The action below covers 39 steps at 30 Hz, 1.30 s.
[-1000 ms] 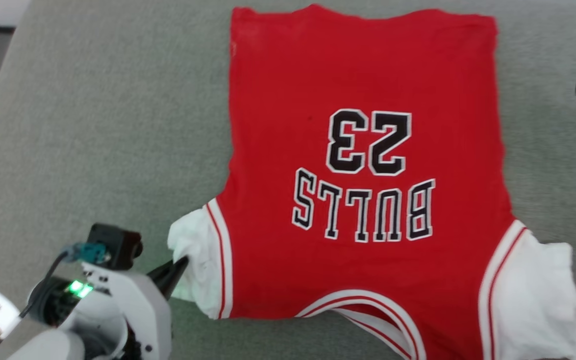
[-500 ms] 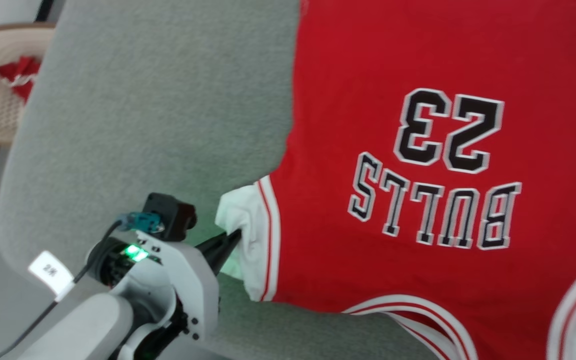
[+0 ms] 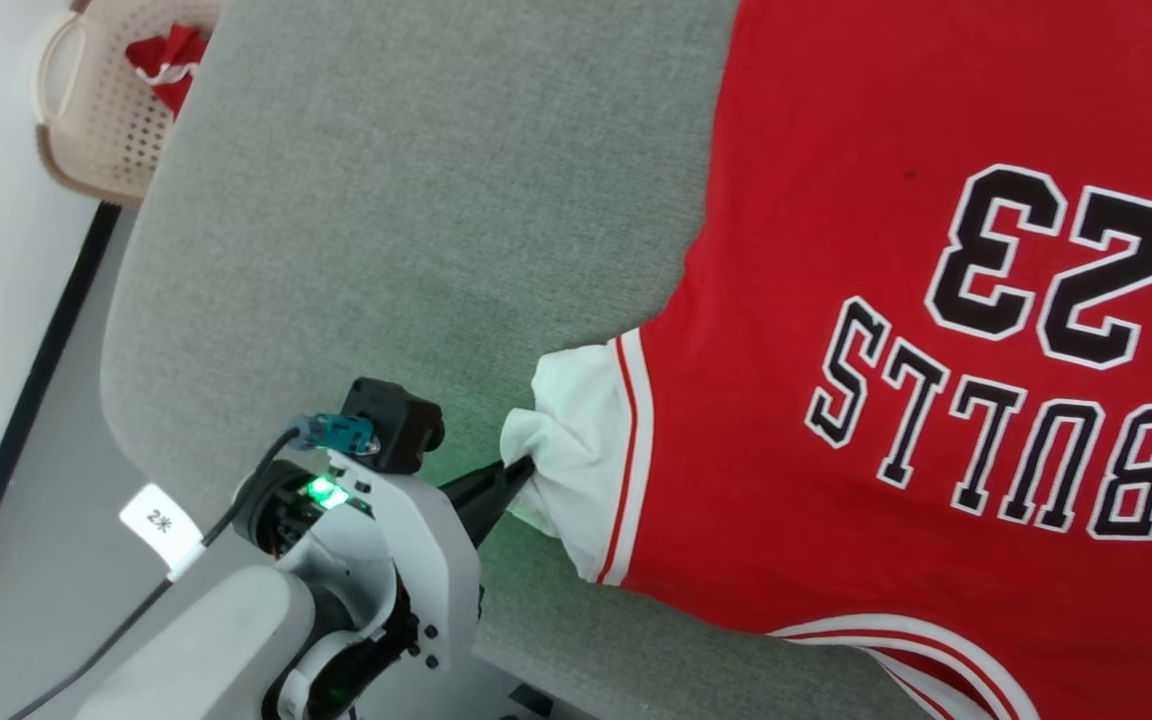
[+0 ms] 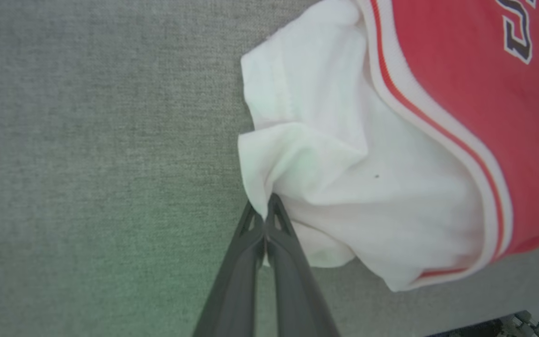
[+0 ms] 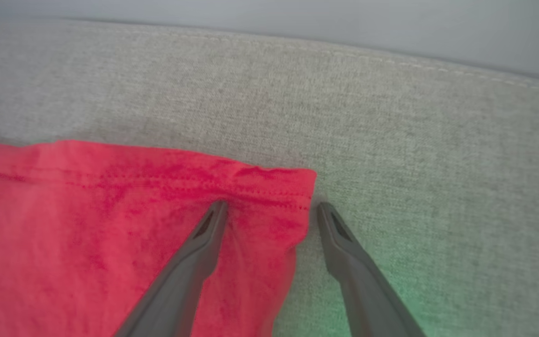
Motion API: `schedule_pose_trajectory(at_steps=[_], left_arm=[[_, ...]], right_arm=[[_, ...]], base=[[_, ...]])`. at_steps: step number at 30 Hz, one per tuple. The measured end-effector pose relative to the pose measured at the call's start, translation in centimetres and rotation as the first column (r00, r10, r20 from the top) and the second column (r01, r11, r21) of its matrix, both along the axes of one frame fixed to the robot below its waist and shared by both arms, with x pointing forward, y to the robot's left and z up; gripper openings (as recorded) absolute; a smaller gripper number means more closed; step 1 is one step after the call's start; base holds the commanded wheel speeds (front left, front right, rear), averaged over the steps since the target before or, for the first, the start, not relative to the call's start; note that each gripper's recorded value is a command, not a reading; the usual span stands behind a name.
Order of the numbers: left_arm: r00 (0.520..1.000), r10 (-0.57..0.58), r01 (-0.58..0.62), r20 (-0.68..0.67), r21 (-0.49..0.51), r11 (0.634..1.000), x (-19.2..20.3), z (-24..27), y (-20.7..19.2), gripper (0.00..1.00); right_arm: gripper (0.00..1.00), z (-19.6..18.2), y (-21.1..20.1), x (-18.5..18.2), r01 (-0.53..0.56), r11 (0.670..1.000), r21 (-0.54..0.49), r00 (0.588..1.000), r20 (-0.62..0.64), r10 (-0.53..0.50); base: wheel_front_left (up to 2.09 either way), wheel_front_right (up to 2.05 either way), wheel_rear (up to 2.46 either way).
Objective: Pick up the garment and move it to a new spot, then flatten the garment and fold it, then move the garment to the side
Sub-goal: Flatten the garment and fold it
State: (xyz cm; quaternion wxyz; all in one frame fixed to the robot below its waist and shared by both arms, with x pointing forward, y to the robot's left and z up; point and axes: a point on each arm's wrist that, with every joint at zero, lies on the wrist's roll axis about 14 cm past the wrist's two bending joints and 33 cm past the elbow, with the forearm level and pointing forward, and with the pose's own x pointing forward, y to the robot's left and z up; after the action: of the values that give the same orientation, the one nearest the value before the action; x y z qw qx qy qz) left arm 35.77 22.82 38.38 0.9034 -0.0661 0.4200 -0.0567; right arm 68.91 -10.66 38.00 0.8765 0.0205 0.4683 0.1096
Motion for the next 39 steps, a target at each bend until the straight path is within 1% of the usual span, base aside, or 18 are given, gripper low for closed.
schedule_pose_trajectory(at_steps=[1, 3, 5, 11, 13, 16, 22, 26, 32, 35, 39], left_arm=[[1.0, 0.004, -0.004, -0.005, 0.0, 1.0, -0.1, -0.1, 0.1, 0.0], [1.0, 0.007, -0.007, -0.011, 0.002, 1.0, -0.2, -0.4, 0.3, 0.0], [1.0, 0.012, -0.011, -0.012, 0.006, 1.0, -0.1, -0.5, 0.5, 0.0], [1.0, 0.004, -0.004, -0.004, 0.011, 1.0, 0.5, -0.5, 0.7, 0.0], [1.0, 0.005, -0.005, 0.003, 0.023, 1.0, 0.8, -0.4, 1.0, 0.0], [1.0, 0.007, -0.008, 0.016, 0.036, 0.999, 1.2, 0.0, 1.5, 0.0], [1.0, 0.001, -0.002, 0.024, 0.041, 0.999, 1.8, 0.4, 1.9, 0.0], [0.999, -0.016, 0.014, 0.03, 0.039, 0.999, 2.4, 0.6, 1.6, 0.0], [0.998, -0.044, 0.042, 0.047, 0.032, 0.999, 3.2, 1.2, 0.8, 0.0], [0.996, -0.066, 0.064, 0.06, 0.032, 0.997, 3.5, 1.6, 0.3, 0.0], [0.993, -0.089, 0.087, 0.082, 0.026, 0.996, 3.9, 2.3, -0.6, 0.0]], right_arm=[[1.0, -0.2, 0.1, 0.0, -0.004, 1.0, -0.011, 1.0, -0.022, 0.003], [0.0, -0.6, -0.1, 0.0, -0.007, 0.999, -0.036, 0.998, -0.056, 0.005], [0.0, -0.8, -0.2, 0.1, -0.013, 0.998, -0.061, 0.998, -0.066, 0.009], [0.0, -0.4, -0.8, -0.2, 0.003, 0.998, -0.065, 0.999, -0.047, -0.006], [0.0, -0.1, -1.1, -0.5, -0.004, 0.997, -0.082, 0.999, -0.037, 0.001], [0.0, 0.3, -1.3, -1.4, -0.03, 0.994, -0.103, 0.999, -0.024, 0.028], [0.0, 1.5, -2.2, -4.1, -0.077, 0.993, -0.095, 0.997, 0.004, 0.078], [0.0, 2.1, -3.7, -7.0, -0.12, 0.988, -0.095, 0.992, 0.013, 0.122], [0.0, 2.7, -6.5, -12.8, -0.157, 0.984, -0.081, 0.988, -0.001, 0.157], [0.0, 2.9, -7.5, -15.9, -0.16, 0.985, -0.062, 0.987, -0.007, 0.16], [0.0, 3.2, -8.8, -19.9, -0.14, 0.989, -0.038, 0.99, -0.013, 0.14]], base=[[0.0, 0.0, 0.0], [0.0, 0.0, 0.0], [0.0, 0.0, 0.0], [0.0, 0.0, 0.0], [0.0, 0.0, 0.0], [0.0, 0.0, 0.0], [0.0, 0.0, 0.0], [0.0, 0.0, 0.0], [0.0, 0.0, 0.0], [0.0, 0.0, 0.0], [0.0, 0.0, 0.0]])
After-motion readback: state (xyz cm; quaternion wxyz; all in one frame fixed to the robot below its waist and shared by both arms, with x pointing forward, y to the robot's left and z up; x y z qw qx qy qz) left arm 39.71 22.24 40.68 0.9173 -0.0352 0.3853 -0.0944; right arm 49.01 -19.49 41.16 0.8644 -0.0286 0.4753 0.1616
